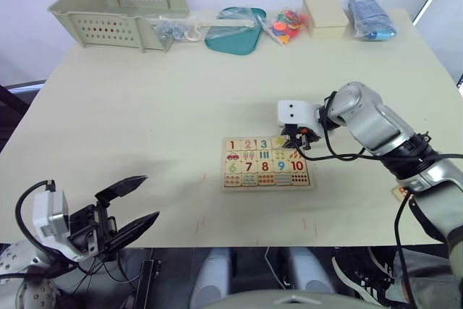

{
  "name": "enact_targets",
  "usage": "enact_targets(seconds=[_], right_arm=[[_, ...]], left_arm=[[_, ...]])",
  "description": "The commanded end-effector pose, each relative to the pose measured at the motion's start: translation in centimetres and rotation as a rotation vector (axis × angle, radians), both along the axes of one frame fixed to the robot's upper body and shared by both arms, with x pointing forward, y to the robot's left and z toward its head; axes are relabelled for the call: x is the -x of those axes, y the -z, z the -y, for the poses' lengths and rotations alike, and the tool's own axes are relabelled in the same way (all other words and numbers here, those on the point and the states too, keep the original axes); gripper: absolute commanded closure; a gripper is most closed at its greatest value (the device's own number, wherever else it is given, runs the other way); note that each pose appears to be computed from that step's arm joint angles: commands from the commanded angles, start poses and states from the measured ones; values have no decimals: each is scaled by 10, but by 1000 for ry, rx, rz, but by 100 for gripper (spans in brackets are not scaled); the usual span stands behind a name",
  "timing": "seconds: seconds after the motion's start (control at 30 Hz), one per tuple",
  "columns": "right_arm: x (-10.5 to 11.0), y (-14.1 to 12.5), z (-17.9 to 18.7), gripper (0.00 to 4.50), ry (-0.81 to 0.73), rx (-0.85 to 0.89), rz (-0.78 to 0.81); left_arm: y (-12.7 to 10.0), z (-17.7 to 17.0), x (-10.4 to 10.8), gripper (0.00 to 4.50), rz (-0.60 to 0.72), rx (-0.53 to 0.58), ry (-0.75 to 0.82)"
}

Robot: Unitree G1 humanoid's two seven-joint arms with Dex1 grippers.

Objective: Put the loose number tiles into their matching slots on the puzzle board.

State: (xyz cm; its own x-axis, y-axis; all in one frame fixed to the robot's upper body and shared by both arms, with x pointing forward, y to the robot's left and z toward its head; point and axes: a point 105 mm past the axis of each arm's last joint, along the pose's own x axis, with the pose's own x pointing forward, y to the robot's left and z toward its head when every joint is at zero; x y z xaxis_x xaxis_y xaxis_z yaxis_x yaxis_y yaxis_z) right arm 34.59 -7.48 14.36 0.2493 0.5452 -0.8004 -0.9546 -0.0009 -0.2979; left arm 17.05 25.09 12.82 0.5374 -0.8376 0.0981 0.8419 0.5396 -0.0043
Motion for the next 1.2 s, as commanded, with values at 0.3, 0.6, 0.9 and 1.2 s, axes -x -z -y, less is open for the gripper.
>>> enact_targets(seconds=[0.3, 0.6, 0.9, 1.2], right_arm=[[-2, -4, 0, 364, -24, 11, 21], [1, -3, -4, 364, -42, 2, 9], [0, -1, -4, 364, -37, 10, 4], [-1, 0, -3, 364, -34, 14, 0]], left_arm=[[-3, -5, 2, 0, 19, -13, -13], [-2, -5, 3, 0, 17, -13, -17], [-2, -5, 5, 0, 15, -13, -20], [-2, -5, 5, 0, 14, -15, -23]])
